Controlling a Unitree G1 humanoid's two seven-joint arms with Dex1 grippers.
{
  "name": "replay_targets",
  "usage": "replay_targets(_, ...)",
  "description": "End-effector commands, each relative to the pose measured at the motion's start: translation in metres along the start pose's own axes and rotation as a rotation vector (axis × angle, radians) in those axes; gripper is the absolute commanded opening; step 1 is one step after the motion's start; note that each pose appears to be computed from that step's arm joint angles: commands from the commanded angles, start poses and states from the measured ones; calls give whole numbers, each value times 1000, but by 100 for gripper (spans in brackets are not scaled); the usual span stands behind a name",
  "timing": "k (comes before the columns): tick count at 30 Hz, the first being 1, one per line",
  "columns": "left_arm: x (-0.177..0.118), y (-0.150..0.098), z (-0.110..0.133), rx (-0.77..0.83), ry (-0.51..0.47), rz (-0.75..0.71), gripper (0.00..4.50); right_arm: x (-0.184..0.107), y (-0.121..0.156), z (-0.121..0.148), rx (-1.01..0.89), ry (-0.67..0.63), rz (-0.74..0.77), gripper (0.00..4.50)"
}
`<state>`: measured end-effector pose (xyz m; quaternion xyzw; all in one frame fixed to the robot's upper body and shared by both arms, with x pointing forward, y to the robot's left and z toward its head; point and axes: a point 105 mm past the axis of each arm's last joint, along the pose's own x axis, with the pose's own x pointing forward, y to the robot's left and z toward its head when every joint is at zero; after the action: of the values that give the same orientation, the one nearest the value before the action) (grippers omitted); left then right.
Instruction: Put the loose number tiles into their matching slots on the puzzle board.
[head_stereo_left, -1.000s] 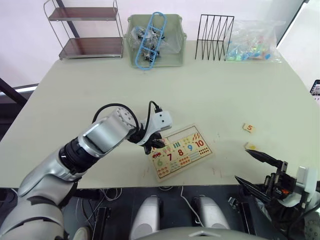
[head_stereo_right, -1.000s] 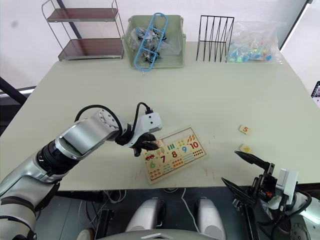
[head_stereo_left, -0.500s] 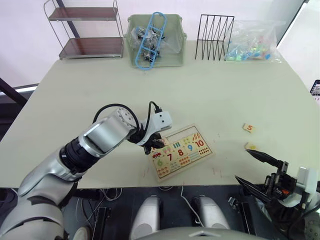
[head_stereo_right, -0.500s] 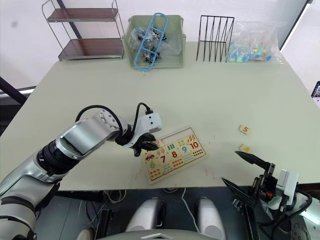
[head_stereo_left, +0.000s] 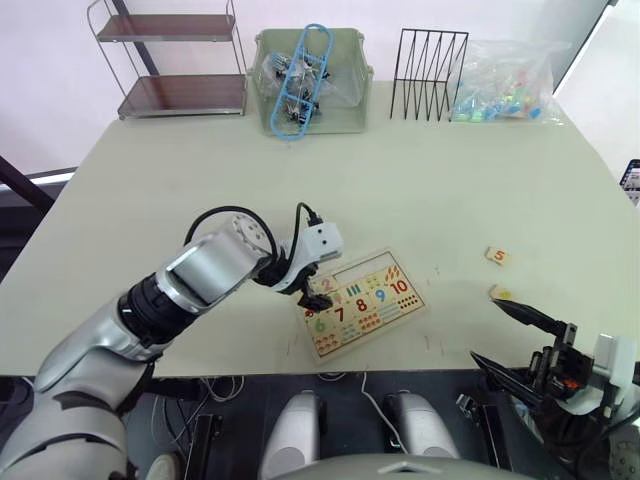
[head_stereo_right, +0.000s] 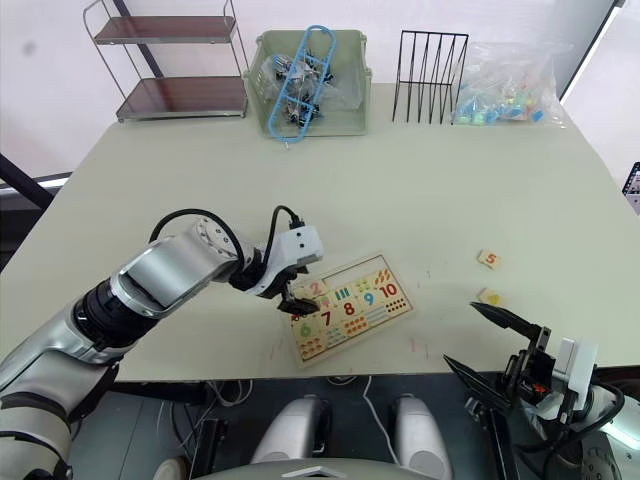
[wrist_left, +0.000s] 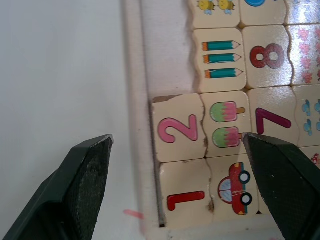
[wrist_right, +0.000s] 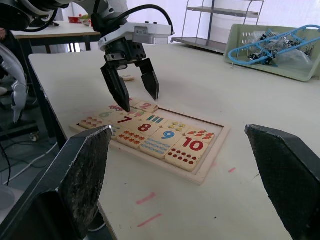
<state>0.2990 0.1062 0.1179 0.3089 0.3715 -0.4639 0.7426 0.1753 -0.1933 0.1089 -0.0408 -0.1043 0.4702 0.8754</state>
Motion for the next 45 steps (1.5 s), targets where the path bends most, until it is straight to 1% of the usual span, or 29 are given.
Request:
replay_targets(1, -17, 11, 20, 42, -109, 38, 437, 1, -1, 10, -46, -23, 3, 450)
replay_targets(5, -25, 14, 23, 71, -172, 43, 437, 0, -1, 9, -44, -24, -1, 450)
replay_targets(8, -27, 18, 28, 69, -270, 64, 437, 0, -1, 9, -44, -23, -2, 450)
replay_targets(9, -27, 20, 30, 67, -305, 81, 415, 0, -1, 9, -44, -23, -2, 450)
replay_targets(10, -27, 22, 30, 67, -329, 94, 387, 0, -1, 9, -45, -22, -1, 450)
replay_targets(12, -25, 21, 29, 70, -389, 73, 310, 0, -1, 9, -46, -23, -2, 450)
replay_targets(13, -24, 20, 27, 71, -407, 63, 256, 0, -1, 9, -45, -23, -2, 450)
replay_targets(14, -22, 19, 24, 72, -416, 60, 211, 0, -1, 9, -45, -23, -2, 450)
replay_targets(15, -20, 20, 21, 74, -417, 63, 143, 0, -1, 9, -45, -23, -1, 450)
replay_targets(17, -17, 18, 15, 85, -429, 58, 68, 0, -1, 9, -46, -22, -1, 450)
replay_targets(18, -16, 17, 14, 85, -437, 50, 18, 0, -1, 9, -46, -21, -1, 450)
replay_targets(19, -15, 15, 12, 87, -446, 38, 6, -1, -1, 9, -47, -20, -1, 450)
replay_targets(22, -10, 8, 3, 98, -471, 2, 6, -1, -1, 9, -48, -18, -2, 450)
replay_targets(27, -2, 0, -7, 110, -474, -34, 6, -3, -1, 9, -48, -14, -3, 450)
replay_targets(31, 11, -2, -22, 103, -428, -42, 6, -6, 0, 9, -49, -7, -12, 450)
replay_targets(37, 16, -4, -27, 97, -422, -49, 6, -9, 2, 10, -49, 0, -23, 450)
replay_targets(41, 10, -6, -19, 73, -486, -55, 6, -13, 2, 10, -48, 8, -30, 450)
replay_targets(45, -3, -2, -15, 28, -547, -32, 6, -15, 0, 11, -48, 11, -50, 450)
